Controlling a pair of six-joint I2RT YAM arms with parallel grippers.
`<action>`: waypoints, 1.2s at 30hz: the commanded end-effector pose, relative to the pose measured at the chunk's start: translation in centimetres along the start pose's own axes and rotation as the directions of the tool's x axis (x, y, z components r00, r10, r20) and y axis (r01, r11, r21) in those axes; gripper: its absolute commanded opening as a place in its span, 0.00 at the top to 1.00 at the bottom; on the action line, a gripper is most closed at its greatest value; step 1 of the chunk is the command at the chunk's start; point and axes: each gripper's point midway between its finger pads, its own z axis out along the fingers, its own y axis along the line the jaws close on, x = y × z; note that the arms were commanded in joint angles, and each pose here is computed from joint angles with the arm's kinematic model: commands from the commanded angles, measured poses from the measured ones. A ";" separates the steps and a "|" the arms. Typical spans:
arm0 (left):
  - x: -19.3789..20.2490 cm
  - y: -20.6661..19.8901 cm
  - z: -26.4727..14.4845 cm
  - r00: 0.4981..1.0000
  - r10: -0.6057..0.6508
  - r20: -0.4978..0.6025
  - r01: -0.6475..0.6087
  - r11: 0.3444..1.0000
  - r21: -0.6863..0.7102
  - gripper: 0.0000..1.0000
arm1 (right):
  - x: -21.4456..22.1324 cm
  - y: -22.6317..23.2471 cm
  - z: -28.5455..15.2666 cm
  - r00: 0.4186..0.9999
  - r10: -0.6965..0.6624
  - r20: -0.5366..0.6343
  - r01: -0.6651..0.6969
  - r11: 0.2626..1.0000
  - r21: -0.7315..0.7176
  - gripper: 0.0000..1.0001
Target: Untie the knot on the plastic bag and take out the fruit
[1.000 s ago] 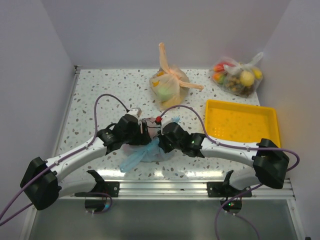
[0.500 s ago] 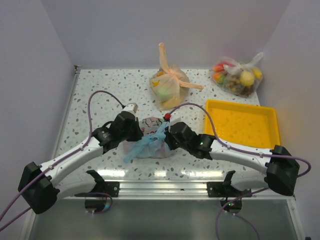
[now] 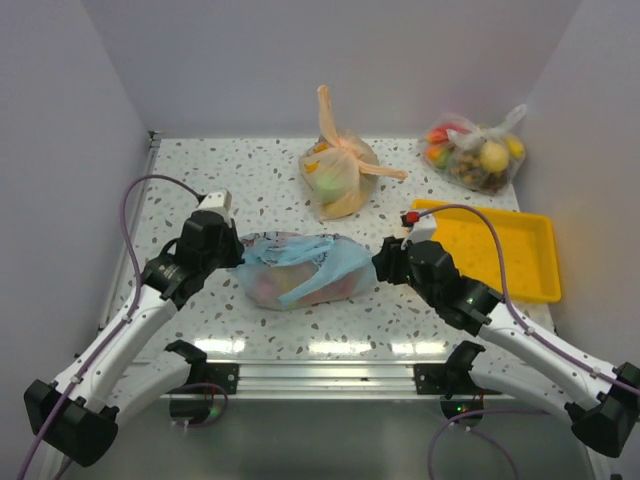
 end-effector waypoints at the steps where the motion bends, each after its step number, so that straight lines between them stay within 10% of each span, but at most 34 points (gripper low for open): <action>1: -0.8 -1.5 -0.5 0.996 0.067 0.053 -0.073 0.990 0.123 1.00 | -0.3 2.7 -0.4 0.985 -0.162 -0.066 0.151 0.978 -0.144 0.46; 4: -0.5 -2.3 -0.3 0.997 0.061 0.037 -0.067 0.984 0.165 1.00 | -1.0 4.8 -1.3 0.964 -0.259 -0.067 0.234 0.938 -0.255 0.30; 20: -0.6 -3.0 -0.4 1.000 0.003 0.008 -0.004 0.984 0.177 0.99 | 2.5 13.0 -0.1 0.811 -0.577 -0.101 0.471 0.745 -0.473 0.10; 26: 0.3 -3.1 0.1 1.000 0.001 -0.030 0.004 0.984 0.178 0.99 | 4.1 15.2 0.5 0.603 -0.798 0.002 0.724 0.547 -0.420 0.01; 36: 1.0 -3.1 0.1 0.999 -0.020 -0.048 0.029 0.982 0.187 0.99 | 5.6 16.9 3.5 0.527 -0.845 0.089 0.826 0.484 -0.289 0.02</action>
